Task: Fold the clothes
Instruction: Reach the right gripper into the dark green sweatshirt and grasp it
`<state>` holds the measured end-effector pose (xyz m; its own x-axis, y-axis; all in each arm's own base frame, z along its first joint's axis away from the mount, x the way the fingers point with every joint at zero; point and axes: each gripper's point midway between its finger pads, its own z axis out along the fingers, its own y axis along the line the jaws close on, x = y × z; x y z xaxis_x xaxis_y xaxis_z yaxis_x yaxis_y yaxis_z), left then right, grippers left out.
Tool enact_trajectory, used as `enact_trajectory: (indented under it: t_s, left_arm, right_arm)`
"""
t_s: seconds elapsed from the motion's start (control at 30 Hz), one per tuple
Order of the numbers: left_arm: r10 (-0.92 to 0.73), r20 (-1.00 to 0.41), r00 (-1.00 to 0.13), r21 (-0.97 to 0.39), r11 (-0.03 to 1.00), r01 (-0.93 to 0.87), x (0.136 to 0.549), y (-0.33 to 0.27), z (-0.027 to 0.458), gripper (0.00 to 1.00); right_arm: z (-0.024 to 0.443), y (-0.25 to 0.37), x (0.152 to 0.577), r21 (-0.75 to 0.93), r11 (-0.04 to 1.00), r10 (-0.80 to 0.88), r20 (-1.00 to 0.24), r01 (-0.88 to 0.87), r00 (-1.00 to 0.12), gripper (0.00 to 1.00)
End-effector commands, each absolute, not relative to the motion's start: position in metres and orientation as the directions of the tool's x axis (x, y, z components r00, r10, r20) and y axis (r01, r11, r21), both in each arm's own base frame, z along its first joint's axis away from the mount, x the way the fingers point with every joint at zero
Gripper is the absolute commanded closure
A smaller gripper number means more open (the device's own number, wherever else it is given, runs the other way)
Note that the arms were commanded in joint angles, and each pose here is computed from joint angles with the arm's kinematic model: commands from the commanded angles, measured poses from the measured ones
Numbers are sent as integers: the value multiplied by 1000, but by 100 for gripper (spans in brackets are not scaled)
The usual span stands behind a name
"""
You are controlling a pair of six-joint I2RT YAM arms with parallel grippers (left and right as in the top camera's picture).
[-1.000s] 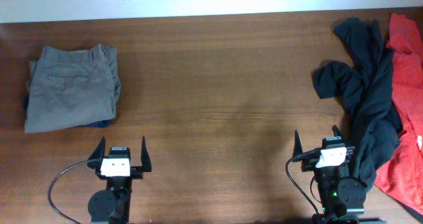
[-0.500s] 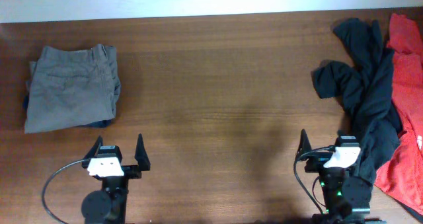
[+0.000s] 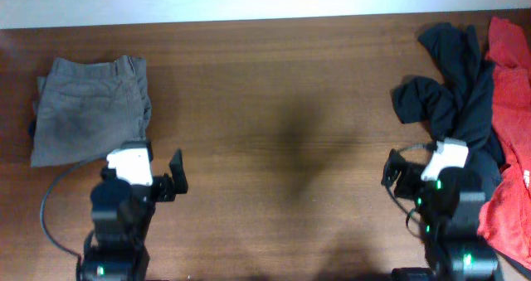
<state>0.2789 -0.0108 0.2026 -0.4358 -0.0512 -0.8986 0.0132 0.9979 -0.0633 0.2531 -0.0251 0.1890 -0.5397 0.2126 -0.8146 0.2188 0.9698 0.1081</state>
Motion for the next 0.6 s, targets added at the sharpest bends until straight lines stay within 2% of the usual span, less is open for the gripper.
enact_trajectory:
  t_s: [0.0, 0.13, 0.2, 0.27, 0.37, 0.57]
  left_arm:
    - [-56, -864, -500, -105, 992, 69, 290, -24, 202, 1]
    - [-55, -838, -543, -146, 981, 126, 298, -37, 200, 1]
    - [-54, -835, -548, -154, 978, 138, 301, -40, 200, 1]
    - [-54, -837, -545, -153, 979, 137, 302, -40, 202, 1]
    - [-54, -836, -546, -153, 979, 137, 302, -40, 201, 1]
    - [-54, -836, -546, -153, 979, 137, 302, -40, 201, 1]
  right_arm:
    - [205, -32, 273, 102, 959, 239, -791, 263, -564, 1]
    - [201, -35, 292, 51, 967, 202, -749, 249, -631, 1]
    - [188, -46, 293, 14, 954, 220, -709, 299, -670, 1]
    - [172, -69, 283, -2, 895, 335, -658, 447, -674, 1]
    - [143, -106, 253, -39, 740, 541, -558, 672, -629, 1]
    - [113, -154, 218, -108, 574, 700, -451, 812, -554, 1]
